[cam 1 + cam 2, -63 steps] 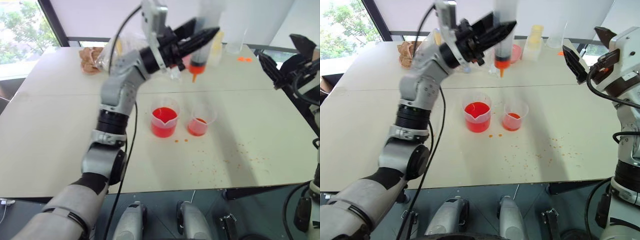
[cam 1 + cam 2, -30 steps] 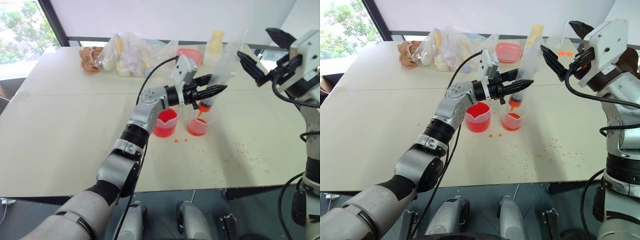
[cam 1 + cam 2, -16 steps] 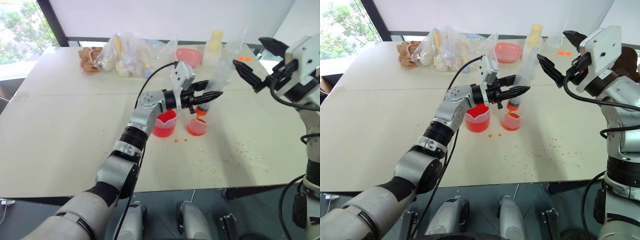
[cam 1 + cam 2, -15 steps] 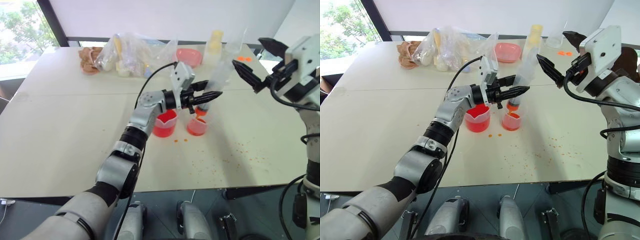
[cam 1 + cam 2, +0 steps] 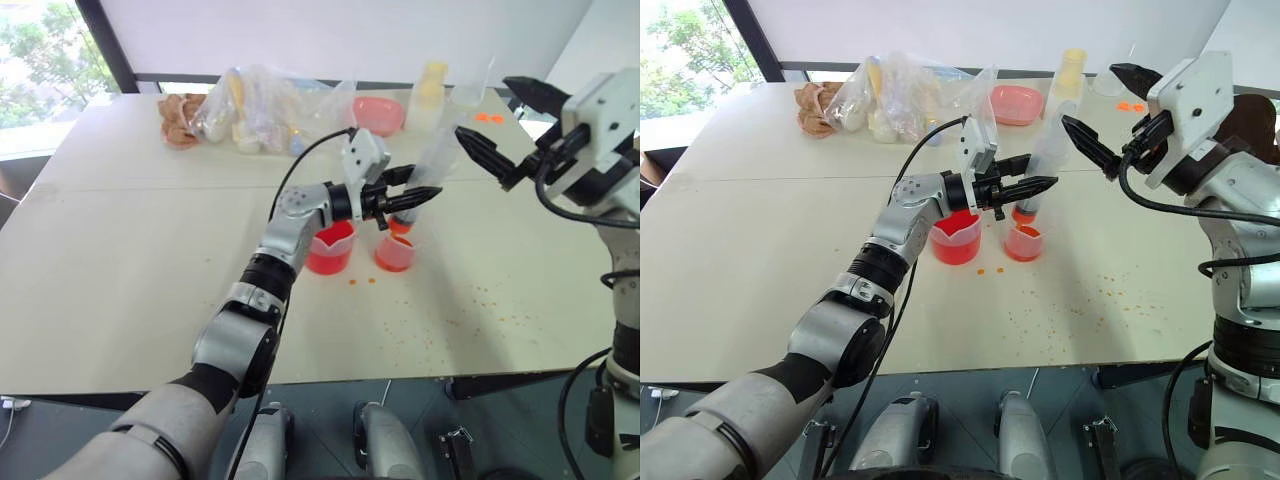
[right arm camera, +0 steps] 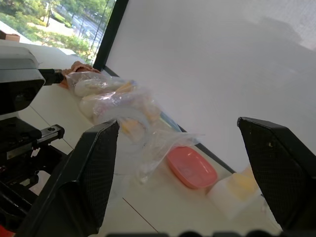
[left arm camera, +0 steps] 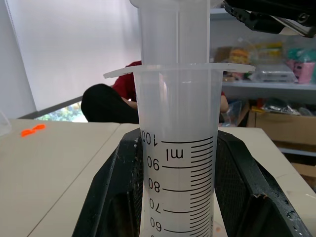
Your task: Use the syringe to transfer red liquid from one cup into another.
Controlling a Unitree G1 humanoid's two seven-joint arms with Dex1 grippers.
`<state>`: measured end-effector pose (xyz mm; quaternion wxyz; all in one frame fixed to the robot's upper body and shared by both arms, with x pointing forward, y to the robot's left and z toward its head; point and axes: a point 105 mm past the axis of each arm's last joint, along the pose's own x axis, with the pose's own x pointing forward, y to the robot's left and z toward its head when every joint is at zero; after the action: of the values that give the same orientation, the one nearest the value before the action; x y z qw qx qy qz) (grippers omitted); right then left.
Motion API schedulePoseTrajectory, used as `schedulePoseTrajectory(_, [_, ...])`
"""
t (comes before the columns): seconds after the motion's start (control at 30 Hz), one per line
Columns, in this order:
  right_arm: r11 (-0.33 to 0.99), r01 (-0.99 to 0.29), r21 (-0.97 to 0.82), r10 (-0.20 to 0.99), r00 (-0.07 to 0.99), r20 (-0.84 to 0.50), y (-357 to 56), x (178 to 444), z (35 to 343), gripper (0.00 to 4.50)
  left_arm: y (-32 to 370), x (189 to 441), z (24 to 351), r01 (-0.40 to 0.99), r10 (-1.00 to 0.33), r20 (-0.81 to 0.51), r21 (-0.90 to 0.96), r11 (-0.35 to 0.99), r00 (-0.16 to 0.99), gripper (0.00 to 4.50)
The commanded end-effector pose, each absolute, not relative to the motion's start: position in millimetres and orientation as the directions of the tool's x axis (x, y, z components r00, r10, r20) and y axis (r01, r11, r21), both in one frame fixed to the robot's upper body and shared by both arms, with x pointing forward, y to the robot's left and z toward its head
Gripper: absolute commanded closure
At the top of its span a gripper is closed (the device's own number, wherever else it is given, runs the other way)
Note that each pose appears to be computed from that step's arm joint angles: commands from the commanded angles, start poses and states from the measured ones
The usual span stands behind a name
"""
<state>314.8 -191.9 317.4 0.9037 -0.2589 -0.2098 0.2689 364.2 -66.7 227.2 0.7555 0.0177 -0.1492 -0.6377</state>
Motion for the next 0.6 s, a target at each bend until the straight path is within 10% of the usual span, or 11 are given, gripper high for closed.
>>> schedulePoseTrajectory(0.03, [0.697, -0.363, -0.618, 0.623, 0.734, 0.271, -185, 308, 326, 2.4, -76, 355, 239, 0.949, -0.975, 0.203, 0.28, 0.147, 0.091, 3.07])
schedulePoseTrajectory(0.17, [0.685, -0.382, -0.621, 0.638, 0.726, 0.257, -182, 309, 324, 4.44, -74, 354, 242, 0.947, -0.973, 0.213, 0.285, 0.149, 0.089, 3.07])
schedulePoseTrajectory(0.6, [0.677, -0.47, -0.567, 0.672, 0.708, 0.216, -167, 314, 301, 4.44, -71, 353, 272, 0.942, -0.94, 0.321, 0.265, 0.206, 0.115, 3.07])
